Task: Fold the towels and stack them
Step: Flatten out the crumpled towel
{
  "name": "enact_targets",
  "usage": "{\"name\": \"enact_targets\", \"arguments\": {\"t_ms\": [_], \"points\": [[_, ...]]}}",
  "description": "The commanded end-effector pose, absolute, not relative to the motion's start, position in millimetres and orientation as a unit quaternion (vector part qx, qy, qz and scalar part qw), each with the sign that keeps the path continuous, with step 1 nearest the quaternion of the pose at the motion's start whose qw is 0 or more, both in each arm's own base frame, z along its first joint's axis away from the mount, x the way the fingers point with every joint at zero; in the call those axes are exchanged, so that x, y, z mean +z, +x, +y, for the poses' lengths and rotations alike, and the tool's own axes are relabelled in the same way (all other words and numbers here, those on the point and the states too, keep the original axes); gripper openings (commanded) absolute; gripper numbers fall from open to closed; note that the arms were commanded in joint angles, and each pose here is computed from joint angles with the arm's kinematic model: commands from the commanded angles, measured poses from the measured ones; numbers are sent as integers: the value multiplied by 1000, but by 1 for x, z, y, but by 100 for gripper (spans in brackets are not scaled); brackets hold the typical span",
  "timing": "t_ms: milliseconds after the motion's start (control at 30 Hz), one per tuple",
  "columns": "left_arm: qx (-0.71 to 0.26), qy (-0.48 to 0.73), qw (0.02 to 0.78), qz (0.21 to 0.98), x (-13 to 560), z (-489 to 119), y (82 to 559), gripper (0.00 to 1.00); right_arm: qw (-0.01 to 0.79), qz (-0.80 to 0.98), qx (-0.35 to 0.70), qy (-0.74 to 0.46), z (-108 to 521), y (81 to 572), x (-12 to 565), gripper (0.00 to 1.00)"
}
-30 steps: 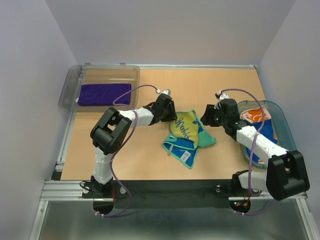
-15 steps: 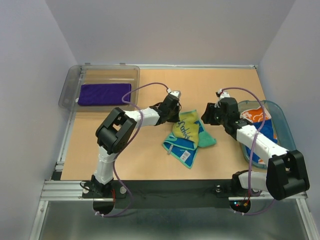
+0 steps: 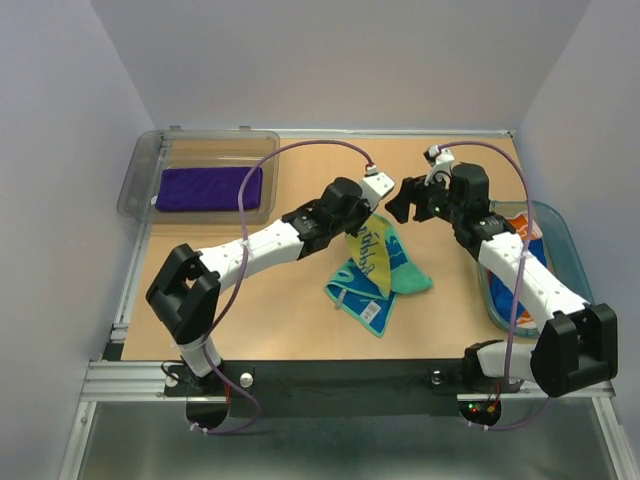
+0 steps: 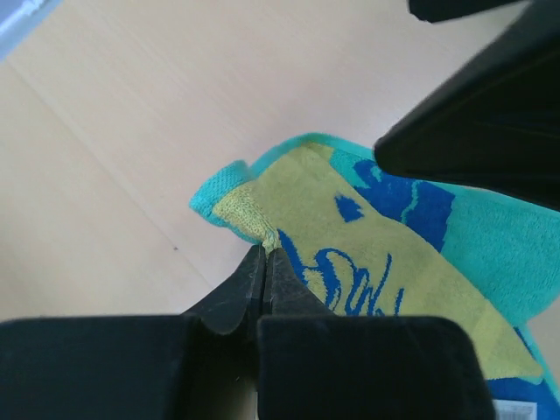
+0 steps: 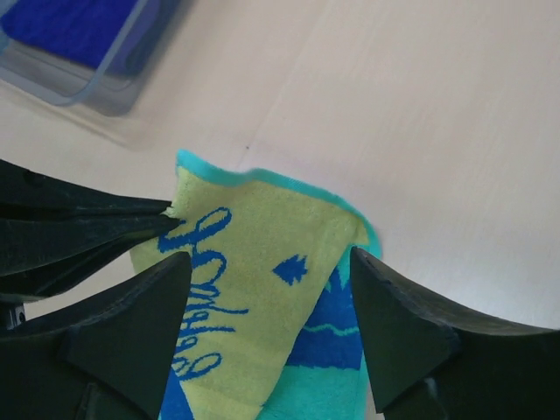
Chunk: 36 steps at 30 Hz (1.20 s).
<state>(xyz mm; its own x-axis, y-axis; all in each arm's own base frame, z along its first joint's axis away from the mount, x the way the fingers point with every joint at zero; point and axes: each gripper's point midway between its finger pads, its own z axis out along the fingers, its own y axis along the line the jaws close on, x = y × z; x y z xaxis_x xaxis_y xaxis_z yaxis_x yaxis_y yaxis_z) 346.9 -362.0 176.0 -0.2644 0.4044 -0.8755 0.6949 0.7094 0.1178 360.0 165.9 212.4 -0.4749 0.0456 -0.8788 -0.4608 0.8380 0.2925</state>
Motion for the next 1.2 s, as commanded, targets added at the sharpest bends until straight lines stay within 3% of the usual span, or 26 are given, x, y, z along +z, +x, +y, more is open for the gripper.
{"name": "enact_targets", "arguments": {"t_ms": [0, 200, 367, 1000, 1167], "points": [[-93, 428, 532, 725, 220, -353, 350, 0, 538, 778, 263, -188, 161, 375, 246, 79], [-92, 487, 540, 680, 264, -360, 344, 0, 525, 723, 352, -281, 143, 373, 260, 80], [-90, 517, 527, 668, 268, -369, 337, 0, 496, 666, 436, -347, 149, 361, 265, 82], [-78, 565, 533, 625, 284, -414, 323, 0, 463, 628, 492, -387, 169, 367, 263, 83], [-79, 566, 533, 624, 279, -420, 322, 0, 434, 620, 522, -393, 187, 357, 261, 74]]}}
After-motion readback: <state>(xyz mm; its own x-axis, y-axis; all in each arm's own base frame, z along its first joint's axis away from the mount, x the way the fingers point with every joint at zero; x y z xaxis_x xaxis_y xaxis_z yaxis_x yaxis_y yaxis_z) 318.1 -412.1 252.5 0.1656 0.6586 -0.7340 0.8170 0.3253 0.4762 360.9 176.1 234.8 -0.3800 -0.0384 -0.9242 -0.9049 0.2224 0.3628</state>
